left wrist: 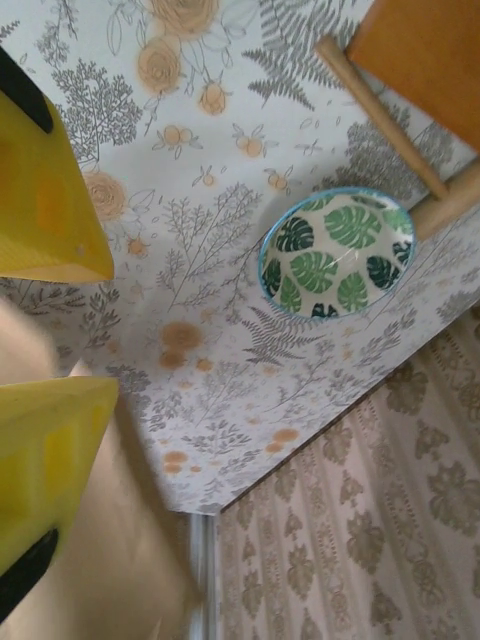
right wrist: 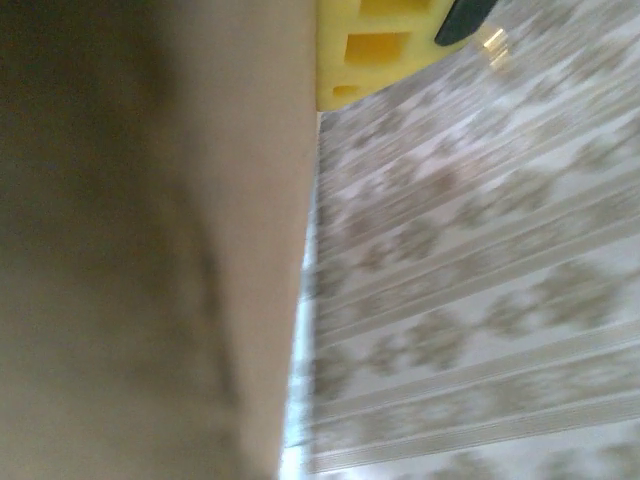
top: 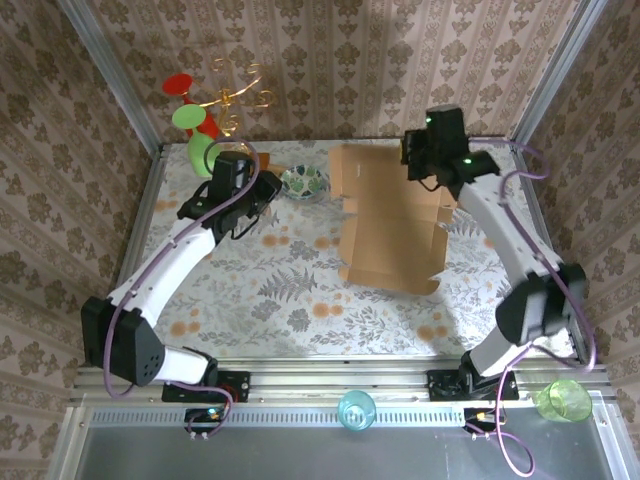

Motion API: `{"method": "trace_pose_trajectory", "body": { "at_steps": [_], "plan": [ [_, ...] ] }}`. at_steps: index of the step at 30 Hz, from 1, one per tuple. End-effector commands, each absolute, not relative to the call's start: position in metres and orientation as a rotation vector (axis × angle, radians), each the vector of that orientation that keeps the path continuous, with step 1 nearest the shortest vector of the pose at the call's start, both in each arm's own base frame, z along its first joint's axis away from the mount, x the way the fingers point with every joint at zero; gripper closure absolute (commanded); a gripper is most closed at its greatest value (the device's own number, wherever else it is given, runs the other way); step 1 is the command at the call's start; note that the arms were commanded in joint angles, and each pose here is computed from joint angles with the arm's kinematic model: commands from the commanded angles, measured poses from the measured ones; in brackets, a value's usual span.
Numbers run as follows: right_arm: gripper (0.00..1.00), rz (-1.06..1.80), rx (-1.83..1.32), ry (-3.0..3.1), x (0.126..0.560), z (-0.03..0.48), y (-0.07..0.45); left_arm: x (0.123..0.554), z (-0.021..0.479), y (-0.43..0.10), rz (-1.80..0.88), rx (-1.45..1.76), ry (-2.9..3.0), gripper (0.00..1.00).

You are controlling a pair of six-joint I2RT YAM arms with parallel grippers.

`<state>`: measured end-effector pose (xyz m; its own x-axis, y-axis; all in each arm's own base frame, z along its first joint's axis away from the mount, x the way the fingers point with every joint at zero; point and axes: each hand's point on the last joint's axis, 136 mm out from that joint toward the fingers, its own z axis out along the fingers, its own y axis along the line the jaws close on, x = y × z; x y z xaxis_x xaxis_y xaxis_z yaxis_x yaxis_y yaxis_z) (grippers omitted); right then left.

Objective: Fold the paper box

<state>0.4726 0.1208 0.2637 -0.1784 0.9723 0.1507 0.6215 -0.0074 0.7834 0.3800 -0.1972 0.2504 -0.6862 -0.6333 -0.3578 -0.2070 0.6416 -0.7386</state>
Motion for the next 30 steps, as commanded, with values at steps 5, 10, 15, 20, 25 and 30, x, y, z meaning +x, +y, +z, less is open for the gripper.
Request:
{"method": "trace_pose_trajectory", "body": {
  "at_steps": [5, 10, 15, 20, 25, 30],
  "plan": [
    [1.00, 1.244, 1.645, 1.843, 0.488, 0.222, 0.129, 0.373, 0.238, -0.226, -1.037, -0.486, 2.340, 0.71],
    [1.00, 1.230, 1.647, 1.855, 0.478, 0.199, 0.125, 0.381, 0.232, -0.255, -1.109, -0.395, 2.360, 0.70],
    [1.00, 1.256, 1.621, 1.831, 0.480, 0.189, 0.115, 0.400, 0.237, -0.292, -1.198, -0.351, 2.330, 0.67],
    [1.00, 1.293, 1.534, 1.789, 0.489, 0.191, 0.107, 0.425, 0.246, -0.325, -1.272, -0.323, 2.296, 0.67],
    [1.00, 1.376, 1.417, 1.709, 0.500, 0.194, 0.107, 0.450, 0.242, -0.344, -1.300, -0.307, 2.293, 0.67],
    [1.00, 1.395, 1.403, 1.707, 0.499, 0.184, 0.107, 0.463, 0.237, -0.356, -1.319, -0.291, 2.287, 0.67]
  ]
}}
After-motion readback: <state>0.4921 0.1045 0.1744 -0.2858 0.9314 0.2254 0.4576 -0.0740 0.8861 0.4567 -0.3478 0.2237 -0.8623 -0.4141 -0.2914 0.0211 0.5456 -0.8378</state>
